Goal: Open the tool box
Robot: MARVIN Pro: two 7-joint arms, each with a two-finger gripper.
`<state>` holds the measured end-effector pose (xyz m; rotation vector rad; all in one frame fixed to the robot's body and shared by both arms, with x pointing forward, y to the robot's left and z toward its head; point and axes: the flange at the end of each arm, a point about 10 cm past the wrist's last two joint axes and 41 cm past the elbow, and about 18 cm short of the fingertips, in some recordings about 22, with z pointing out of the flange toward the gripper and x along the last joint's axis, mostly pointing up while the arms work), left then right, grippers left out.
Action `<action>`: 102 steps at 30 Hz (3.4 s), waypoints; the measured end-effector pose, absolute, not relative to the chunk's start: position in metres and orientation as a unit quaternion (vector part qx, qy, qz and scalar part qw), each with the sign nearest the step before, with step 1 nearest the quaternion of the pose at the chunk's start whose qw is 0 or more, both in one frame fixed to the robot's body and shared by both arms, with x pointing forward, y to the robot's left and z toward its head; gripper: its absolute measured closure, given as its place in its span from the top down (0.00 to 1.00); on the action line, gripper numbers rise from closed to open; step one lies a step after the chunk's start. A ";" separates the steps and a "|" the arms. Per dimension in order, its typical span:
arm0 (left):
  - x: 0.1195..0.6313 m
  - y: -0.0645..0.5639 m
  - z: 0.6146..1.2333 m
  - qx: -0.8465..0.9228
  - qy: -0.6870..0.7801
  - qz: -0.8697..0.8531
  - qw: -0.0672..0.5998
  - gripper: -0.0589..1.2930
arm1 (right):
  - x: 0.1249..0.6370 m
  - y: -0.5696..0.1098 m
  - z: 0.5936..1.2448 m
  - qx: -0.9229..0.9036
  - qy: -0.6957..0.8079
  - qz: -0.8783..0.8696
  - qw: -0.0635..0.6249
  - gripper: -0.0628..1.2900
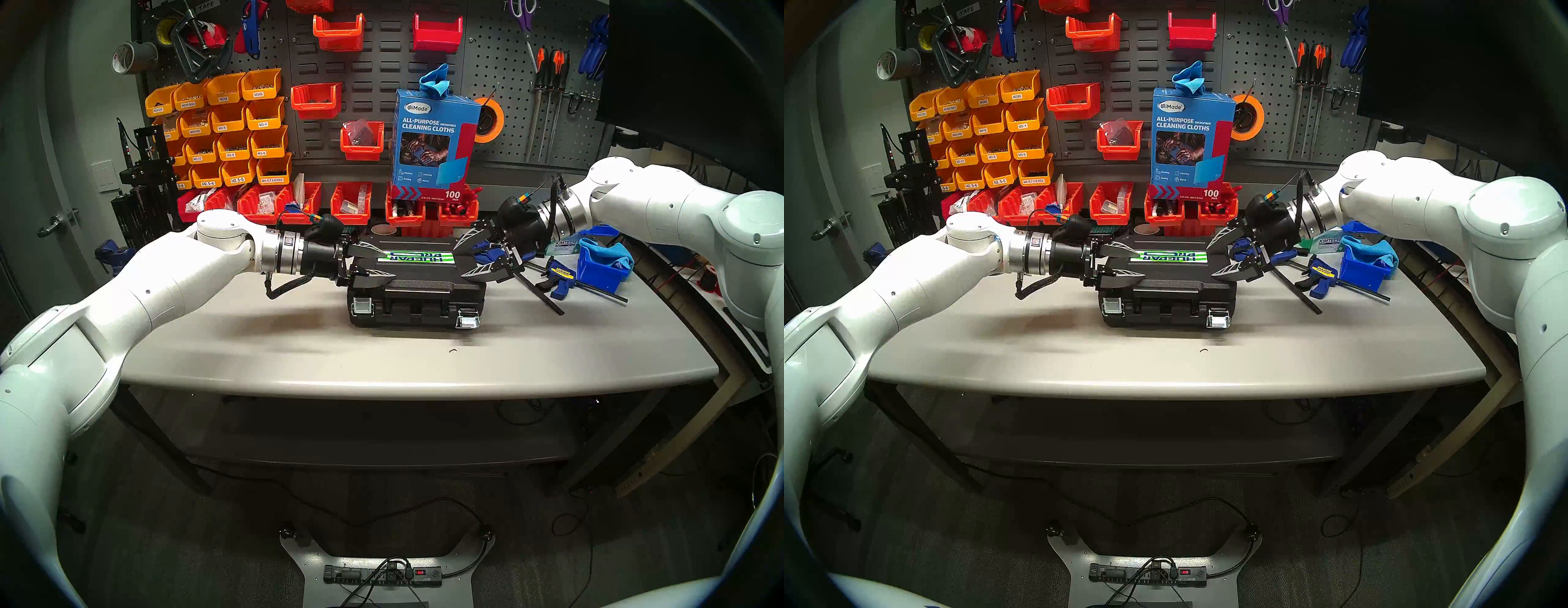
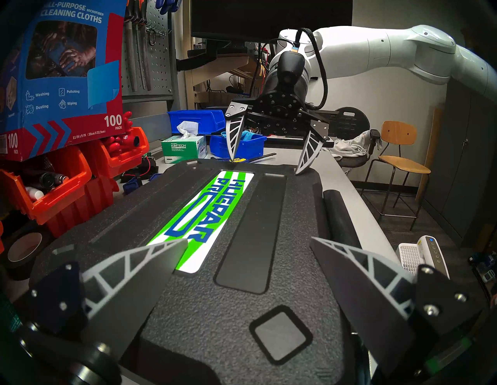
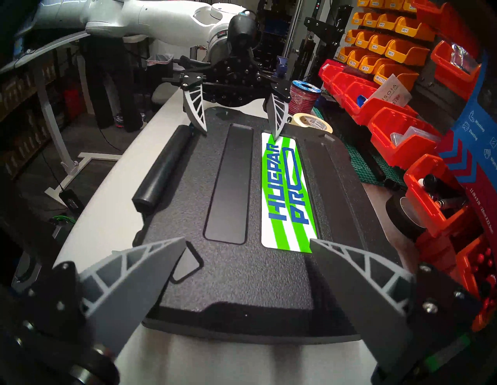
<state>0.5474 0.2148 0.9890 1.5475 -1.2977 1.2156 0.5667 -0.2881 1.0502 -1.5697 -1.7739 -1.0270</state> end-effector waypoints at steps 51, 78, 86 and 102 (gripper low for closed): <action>0.548 0.214 0.988 0.604 -0.509 0.477 0.386 0.96 | 0.545 -0.286 1.027 -0.618 -0.601 -0.364 0.352 0.96; 0.563 0.205 1.038 0.562 -0.536 0.518 0.358 0.97 | 0.542 -0.284 1.026 -0.617 -0.600 -0.364 0.356 0.96; 0.557 0.208 1.063 0.543 -0.569 0.510 0.348 0.97 | 0.542 -0.283 1.026 -0.617 -0.600 -0.364 0.357 0.96; 0.544 0.233 1.088 0.562 -0.613 0.464 0.306 0.97 | 0.541 -0.282 1.026 -0.616 -0.602 -0.363 0.356 0.96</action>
